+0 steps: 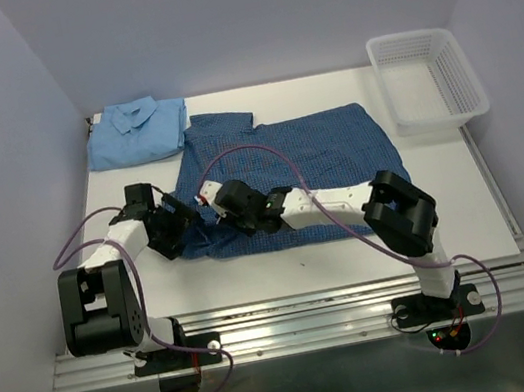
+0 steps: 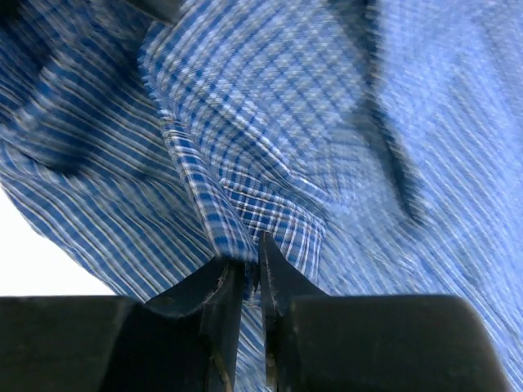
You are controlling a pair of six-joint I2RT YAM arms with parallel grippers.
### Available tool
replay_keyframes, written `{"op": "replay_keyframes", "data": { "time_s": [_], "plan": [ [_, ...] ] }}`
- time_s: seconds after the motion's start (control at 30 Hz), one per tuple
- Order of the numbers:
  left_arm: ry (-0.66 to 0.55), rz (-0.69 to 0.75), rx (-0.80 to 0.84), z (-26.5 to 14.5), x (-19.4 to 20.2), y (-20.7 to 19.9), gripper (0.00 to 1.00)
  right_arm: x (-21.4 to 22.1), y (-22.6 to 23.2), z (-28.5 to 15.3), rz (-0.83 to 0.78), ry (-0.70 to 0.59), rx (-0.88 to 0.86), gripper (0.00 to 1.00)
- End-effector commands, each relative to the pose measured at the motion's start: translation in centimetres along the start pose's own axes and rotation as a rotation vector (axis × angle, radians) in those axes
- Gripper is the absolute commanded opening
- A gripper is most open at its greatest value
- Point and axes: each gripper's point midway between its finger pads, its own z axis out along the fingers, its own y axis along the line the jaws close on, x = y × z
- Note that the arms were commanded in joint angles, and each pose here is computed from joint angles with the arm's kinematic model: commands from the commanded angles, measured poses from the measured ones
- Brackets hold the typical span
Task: Fold and stack the long sleeve shirts
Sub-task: Fold the shirt
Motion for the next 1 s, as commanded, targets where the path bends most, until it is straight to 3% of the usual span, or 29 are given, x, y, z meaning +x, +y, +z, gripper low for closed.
{"op": "replay_keyframes", "data": {
  "time_s": [0.0,0.17,0.23,0.4,0.53,0.63,0.73,0.83,0.87,0.97],
  "plan": [
    [-0.046,-0.010,-0.108,0.8,-1.4,2.0,0.99,-4.8,-5.2,-5.4,0.015,-0.171,0.101,0.17],
    [-0.044,-0.049,-0.197,1.2,-2.6,4.9,0.99,-5.7,-10.4,-10.2,-0.164,-0.255,0.096,0.11],
    [-0.064,-0.073,-0.223,1.0,-3.6,6.1,0.99,-6.5,-13.0,-12.9,-0.319,-0.295,0.179,0.10],
    [-0.066,-0.075,-0.206,1.3,-4.6,5.4,0.99,-9.2,-13.8,-17.4,-0.577,-0.389,0.221,0.09],
    [-0.062,-0.071,-0.209,1.6,-5.9,4.5,0.99,-6.1,-13.3,-19.6,-0.837,-0.299,0.179,0.05],
    [-0.064,-0.067,-0.256,1.5,-7.0,4.4,0.99,-6.3,-14.1,-22.6,-0.965,-0.332,0.231,0.04],
    [-0.080,-0.067,-0.304,1.3,-8.0,4.6,0.99,-4.9,-14.4,-25.0,-1.065,-0.275,0.227,0.04],
    [-0.083,-0.079,-0.316,1.5,-8.3,4.6,0.99,-4.7,-14.5,-28.0,-1.040,-0.264,0.206,0.09],
    [-0.081,-0.080,-0.303,1.6,-8.5,4.2,0.99,-3.3,-13.4,-28.2,-0.988,-0.242,0.120,0.14],
    [-0.085,-0.093,-0.293,1.6,-8.8,3.8,0.99,-1.9,-10.0,-28.4,-0.891,-0.256,-0.097,0.14]
  ]
}}
